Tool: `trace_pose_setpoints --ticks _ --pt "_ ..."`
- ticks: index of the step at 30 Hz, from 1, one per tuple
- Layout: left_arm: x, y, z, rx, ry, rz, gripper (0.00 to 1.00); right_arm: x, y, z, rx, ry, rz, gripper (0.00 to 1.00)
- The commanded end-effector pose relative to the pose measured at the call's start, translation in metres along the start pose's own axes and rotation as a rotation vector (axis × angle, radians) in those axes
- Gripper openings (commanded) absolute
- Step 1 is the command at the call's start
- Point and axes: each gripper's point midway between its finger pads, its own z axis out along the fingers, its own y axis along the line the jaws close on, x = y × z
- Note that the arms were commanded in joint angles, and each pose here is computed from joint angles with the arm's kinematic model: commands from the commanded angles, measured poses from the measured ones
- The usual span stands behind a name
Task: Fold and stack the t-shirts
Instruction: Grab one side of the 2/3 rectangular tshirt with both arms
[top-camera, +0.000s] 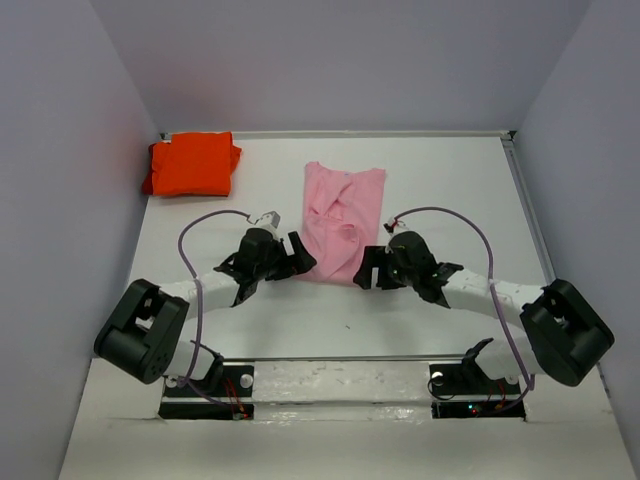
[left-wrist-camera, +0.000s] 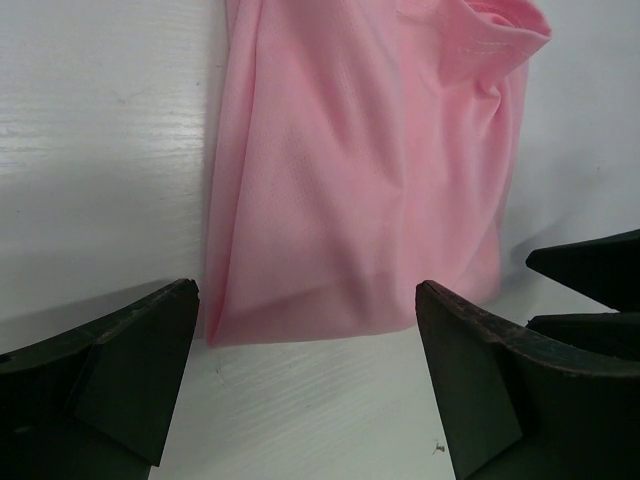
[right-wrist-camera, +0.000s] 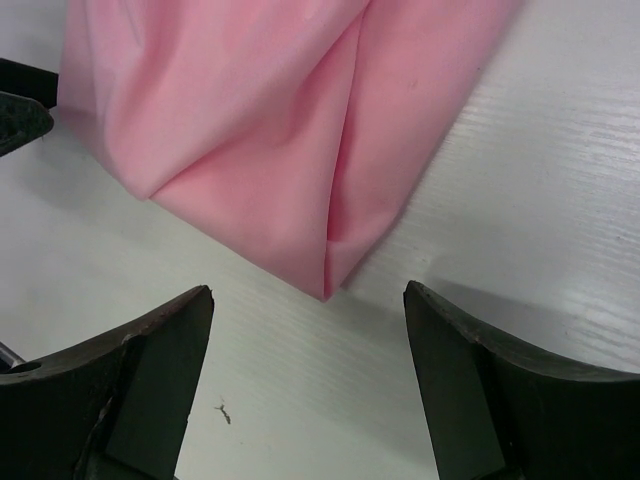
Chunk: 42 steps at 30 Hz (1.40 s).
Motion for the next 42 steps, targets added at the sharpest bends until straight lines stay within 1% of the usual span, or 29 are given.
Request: trace_pose_setpoints --ticks 1,11,17,22,24,25,28,29,30,33,34,35,36,37,38,39,40,41,42 --pt "-0.002 0.001 0.002 -0.001 -0.017 0.018 0.99 -0.014 0.008 0.006 -0.028 -0.076 0.021 0.82" --pt "0.017 0.010 0.007 -0.015 0.045 0.010 0.99 0.005 0.004 0.029 -0.023 -0.013 0.036 0.82" --pt "0.034 0.020 0.004 -0.018 0.073 -0.011 0.99 0.004 0.005 0.033 -0.032 -0.018 0.036 0.81" --pt "0.046 0.012 0.003 0.062 0.107 -0.007 0.99 0.003 0.004 0.032 -0.023 -0.024 0.033 0.80" --pt "0.050 0.014 0.005 0.059 0.121 -0.009 0.99 0.004 0.003 0.031 -0.023 -0.021 0.036 0.80" --pt "0.050 0.013 0.006 0.063 0.122 -0.004 0.97 0.004 0.003 0.032 -0.024 -0.018 0.035 0.80" --pt "0.053 0.011 0.006 0.090 0.132 -0.014 0.81 0.004 0.002 0.031 -0.016 -0.020 0.035 0.80" --pt "0.055 0.012 0.006 0.087 0.137 -0.015 0.70 0.005 0.001 0.032 -0.012 -0.017 0.035 0.80" --pt "0.054 0.013 0.007 0.083 0.131 -0.013 0.65 0.005 0.001 0.032 -0.013 -0.018 0.034 0.79" --pt "0.055 0.016 0.005 0.069 0.129 -0.005 0.57 0.007 -0.001 0.033 -0.005 -0.017 0.035 0.74" --pt "0.055 0.017 0.005 0.064 0.130 -0.006 0.54 0.009 -0.003 0.034 0.001 -0.010 0.037 0.68" --pt "0.056 0.017 0.004 0.064 0.134 0.001 0.44 0.009 -0.003 0.034 -0.001 -0.010 0.040 0.63" --pt "0.055 0.019 0.004 0.055 0.132 0.001 0.40 0.010 -0.003 0.034 -0.004 -0.010 0.040 0.57" --pt "0.055 0.018 0.004 0.056 0.133 0.003 0.35 0.010 -0.003 0.034 -0.005 -0.009 0.043 0.44" --pt "0.055 0.019 0.003 0.053 0.130 0.005 0.29 0.010 -0.002 0.034 -0.008 -0.013 0.042 0.38" --pt "0.055 0.020 0.003 0.047 0.127 0.005 0.22 0.010 -0.002 0.034 -0.009 -0.014 0.041 0.31" --pt "0.054 0.021 0.003 0.042 0.125 0.011 0.19 0.009 -0.002 0.034 -0.009 -0.014 0.041 0.13" --pt "0.055 0.021 0.003 0.041 0.127 0.012 0.10 0.010 -0.003 0.033 -0.003 -0.009 0.042 0.03" --pt "0.054 0.023 0.003 0.035 0.125 0.012 0.04 0.008 -0.002 0.033 0.000 -0.011 0.043 0.00"
